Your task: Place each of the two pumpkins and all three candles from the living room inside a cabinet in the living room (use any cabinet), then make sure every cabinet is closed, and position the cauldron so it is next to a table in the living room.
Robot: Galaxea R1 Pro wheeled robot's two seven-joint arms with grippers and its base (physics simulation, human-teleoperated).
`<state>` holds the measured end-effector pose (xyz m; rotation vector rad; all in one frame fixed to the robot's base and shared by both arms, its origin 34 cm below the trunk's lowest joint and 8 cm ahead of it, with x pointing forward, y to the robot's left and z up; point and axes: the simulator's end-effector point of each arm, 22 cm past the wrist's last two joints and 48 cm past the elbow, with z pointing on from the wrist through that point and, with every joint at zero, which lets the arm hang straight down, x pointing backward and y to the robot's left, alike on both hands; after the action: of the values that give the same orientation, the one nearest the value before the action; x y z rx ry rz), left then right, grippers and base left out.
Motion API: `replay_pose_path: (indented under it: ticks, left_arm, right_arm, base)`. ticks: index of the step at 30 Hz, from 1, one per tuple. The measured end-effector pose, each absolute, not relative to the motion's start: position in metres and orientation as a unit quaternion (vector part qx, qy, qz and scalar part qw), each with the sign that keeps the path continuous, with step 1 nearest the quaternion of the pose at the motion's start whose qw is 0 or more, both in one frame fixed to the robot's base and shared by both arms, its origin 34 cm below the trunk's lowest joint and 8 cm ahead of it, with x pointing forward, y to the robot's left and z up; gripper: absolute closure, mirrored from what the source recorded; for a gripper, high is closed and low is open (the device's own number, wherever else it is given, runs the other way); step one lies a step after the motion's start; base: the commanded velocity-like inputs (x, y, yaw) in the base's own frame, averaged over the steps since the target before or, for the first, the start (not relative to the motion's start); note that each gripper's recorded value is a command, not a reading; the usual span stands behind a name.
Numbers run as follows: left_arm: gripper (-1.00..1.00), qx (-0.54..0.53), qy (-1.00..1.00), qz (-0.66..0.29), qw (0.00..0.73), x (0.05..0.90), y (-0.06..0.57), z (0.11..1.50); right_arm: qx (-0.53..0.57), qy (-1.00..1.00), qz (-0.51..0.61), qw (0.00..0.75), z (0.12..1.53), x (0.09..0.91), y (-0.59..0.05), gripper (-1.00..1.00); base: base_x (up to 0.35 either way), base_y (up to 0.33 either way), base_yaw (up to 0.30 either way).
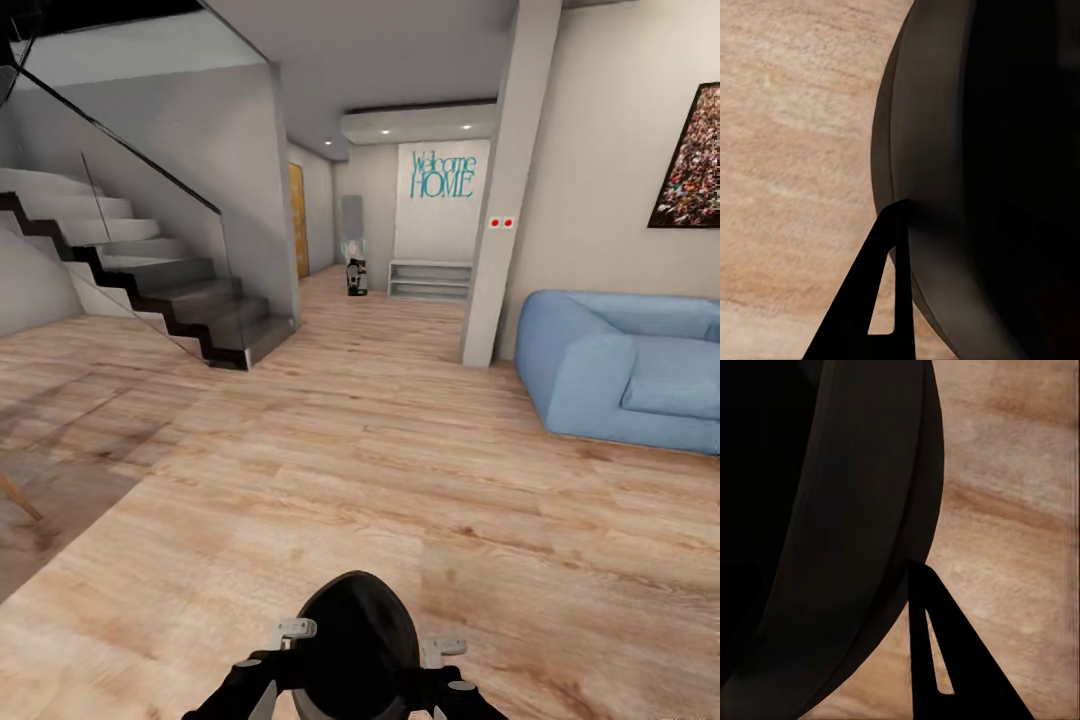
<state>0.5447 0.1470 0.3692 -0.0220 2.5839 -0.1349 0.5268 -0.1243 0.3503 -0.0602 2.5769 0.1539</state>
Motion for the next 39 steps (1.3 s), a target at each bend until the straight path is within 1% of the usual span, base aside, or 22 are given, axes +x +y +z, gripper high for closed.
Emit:
replay_pose_path:
  ticks: [26,34,39]
  left_arm:
    - [1.0,-0.008,0.961,-0.05,0.274,0.5447,0.1472,0.3691]
    - [1.0,-0.008,0.961,-0.05,0.274,0.5447,0.1471,0.369]
    - [1.0,-0.008,0.961,-0.05,0.273,0.5447,0.1473,0.3688]
  right_arm:
    - [-0.023,0.959,0.057,0.276,0.3503,0.5269,-0.1241,1.0]
    - [-0.023,0.959,0.057,0.276,0.3502,0.5269,-0.1242,1.0]
    - [-0.022,0.959,0.057,0.276,0.3501,0.5268,-0.124,1.0]
  base:
    - [0.219,0.0,-0.279]
    - [0.143,0.0,-0.279]
    - [0.041,0.0,-0.279]
